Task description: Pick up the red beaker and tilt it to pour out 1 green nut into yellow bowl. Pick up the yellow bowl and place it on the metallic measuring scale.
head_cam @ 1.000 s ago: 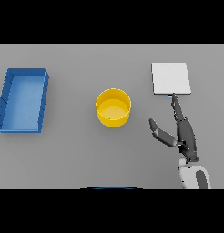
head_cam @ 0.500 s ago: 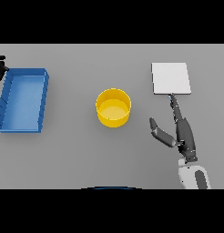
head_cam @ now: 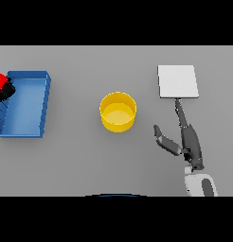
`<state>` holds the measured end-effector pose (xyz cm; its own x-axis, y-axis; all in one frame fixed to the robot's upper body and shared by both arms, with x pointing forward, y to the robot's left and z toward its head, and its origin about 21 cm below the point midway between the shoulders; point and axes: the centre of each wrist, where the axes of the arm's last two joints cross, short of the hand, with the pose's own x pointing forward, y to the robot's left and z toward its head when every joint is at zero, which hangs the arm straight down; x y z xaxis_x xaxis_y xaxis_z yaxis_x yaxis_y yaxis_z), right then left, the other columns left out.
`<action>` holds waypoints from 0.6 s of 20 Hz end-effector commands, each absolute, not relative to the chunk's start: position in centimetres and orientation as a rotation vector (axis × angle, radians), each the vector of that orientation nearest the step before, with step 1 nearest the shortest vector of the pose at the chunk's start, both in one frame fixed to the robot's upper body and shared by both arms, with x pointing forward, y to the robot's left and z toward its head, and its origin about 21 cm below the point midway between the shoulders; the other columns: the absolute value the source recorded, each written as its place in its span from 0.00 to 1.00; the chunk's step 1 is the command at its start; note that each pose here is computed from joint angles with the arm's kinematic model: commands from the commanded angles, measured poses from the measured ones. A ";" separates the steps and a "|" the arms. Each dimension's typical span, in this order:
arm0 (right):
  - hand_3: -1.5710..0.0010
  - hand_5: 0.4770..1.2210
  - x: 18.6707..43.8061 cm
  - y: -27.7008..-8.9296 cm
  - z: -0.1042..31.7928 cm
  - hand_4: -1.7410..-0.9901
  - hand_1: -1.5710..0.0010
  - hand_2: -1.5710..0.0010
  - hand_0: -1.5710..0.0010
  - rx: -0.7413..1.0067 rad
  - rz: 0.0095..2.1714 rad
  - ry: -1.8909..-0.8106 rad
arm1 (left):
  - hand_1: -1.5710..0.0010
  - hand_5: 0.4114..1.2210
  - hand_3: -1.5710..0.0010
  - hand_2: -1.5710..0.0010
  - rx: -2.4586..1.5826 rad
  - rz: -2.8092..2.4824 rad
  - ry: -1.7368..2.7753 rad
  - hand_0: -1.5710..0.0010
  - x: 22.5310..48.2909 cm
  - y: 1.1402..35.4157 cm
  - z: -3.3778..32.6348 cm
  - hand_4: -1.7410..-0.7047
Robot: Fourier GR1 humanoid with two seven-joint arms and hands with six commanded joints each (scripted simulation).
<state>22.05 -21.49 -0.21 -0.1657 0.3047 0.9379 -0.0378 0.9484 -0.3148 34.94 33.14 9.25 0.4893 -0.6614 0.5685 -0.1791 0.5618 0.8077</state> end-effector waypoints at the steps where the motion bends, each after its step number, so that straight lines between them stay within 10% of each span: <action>1: 1.00 0.25 22.0 -21.5 -0.1 0.73 1.00 1.00 1.00 -0.202 0.303 -1.713 | 0.08 0.52 0.13 0.09 0.957 -0.375 -1.045 0.00 34.8 33.1 9.3 0.35; 6: 1.00 0.26 21.8 -21.5 0.1 0.74 1.00 1.00 1.00 -0.208 0.306 -1.716 | 0.69 0.39 0.71 0.69 0.788 -0.545 -0.974 0.62 33.9 33.2 10.8 0.80; 12: 1.00 0.25 21.4 -21.4 0.2 0.74 1.00 1.00 1.00 -0.207 0.306 -1.700 | 0.92 0.33 0.92 0.92 0.756 -0.550 -0.981 0.90 34.2 33.9 10.8 0.91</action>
<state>21.44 -21.37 0.24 -0.1509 0.3092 0.9390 -0.0374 0.9474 -0.3180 34.20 33.91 10.78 0.4581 -0.7144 0.5290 0.0790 0.6255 0.7762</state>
